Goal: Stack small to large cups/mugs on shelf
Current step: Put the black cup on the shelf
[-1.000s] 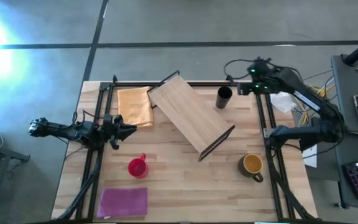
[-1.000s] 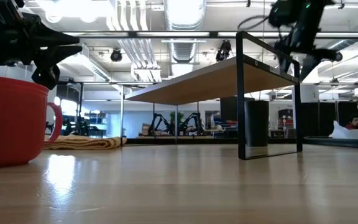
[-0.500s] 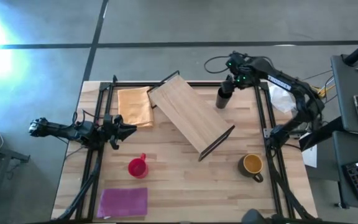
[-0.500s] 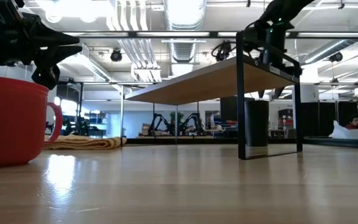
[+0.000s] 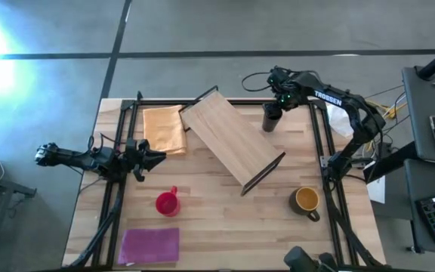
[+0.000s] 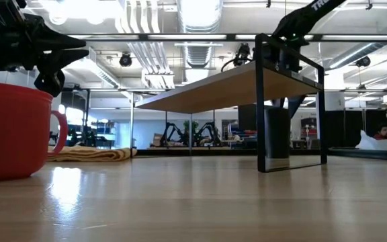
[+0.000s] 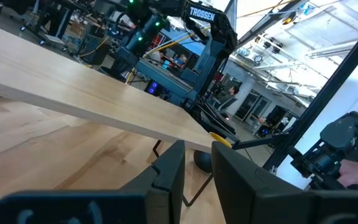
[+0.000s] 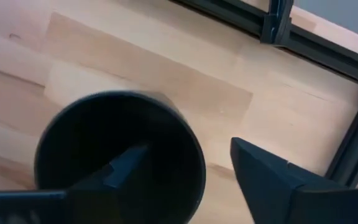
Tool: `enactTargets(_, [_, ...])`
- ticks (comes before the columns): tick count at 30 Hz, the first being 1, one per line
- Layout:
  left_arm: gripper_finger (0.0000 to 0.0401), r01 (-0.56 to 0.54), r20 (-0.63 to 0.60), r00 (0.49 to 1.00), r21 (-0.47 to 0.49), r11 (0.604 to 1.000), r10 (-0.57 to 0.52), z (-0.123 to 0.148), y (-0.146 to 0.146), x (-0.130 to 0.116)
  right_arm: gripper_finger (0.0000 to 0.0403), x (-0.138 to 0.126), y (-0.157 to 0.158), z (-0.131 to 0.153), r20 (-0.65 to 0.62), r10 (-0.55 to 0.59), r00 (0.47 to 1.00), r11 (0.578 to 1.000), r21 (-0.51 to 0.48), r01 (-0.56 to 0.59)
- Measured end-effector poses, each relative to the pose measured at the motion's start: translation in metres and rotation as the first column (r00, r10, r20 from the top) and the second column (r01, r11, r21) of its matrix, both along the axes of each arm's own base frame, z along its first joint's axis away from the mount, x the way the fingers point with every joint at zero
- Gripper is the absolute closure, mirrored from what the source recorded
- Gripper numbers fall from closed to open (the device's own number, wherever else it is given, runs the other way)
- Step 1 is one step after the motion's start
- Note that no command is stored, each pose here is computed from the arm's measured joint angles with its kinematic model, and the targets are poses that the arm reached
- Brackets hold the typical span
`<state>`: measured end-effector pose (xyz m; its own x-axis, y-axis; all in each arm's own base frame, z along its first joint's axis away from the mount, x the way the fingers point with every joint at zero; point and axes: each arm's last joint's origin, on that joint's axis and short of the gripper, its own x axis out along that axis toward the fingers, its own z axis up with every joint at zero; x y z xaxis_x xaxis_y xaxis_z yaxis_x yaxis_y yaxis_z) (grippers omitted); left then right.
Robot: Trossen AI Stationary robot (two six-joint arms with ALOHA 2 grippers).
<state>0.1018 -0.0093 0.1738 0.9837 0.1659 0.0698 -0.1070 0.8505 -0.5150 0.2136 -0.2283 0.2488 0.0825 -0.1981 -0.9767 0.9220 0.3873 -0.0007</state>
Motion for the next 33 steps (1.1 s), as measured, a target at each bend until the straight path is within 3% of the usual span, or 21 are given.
enactTargets(10, [0.0335,0.000,0.000,1.000,0.000,1.000,0.000,0.000,0.000,0.000,0.0310,0.003,-0.004,-0.013,-0.037,0.044,0.998,0.999,0.032,-0.042])
enactTargets(17, [0.0335,0.000,0.000,1.000,0.000,1.000,0.000,0.000,0.000,0.000,0.0387,0.002,-0.002,-0.006,-0.044,0.085,0.995,0.996,0.036,-0.083])
enactTargets(22, [0.0335,0.000,0.000,1.000,0.000,1.000,0.000,0.000,0.000,0.000,0.0393,-0.001,0.003,0.021,-0.068,0.117,0.991,0.993,0.020,-0.116])
enactTargets(28, [0.0335,0.000,0.000,1.000,0.000,1.000,0.000,0.000,0.000,0.000,0.0394,0.004,0.008,0.076,-0.105,0.143,0.984,0.977,-0.146,-0.158])
enactTargets(33, [0.0335,-0.001,0.000,1.000,0.003,1.000,0.001,0.000,0.000,0.000,0.0394,0.006,0.009,0.118,-0.034,0.138,0.990,0.957,-0.253,-0.142])
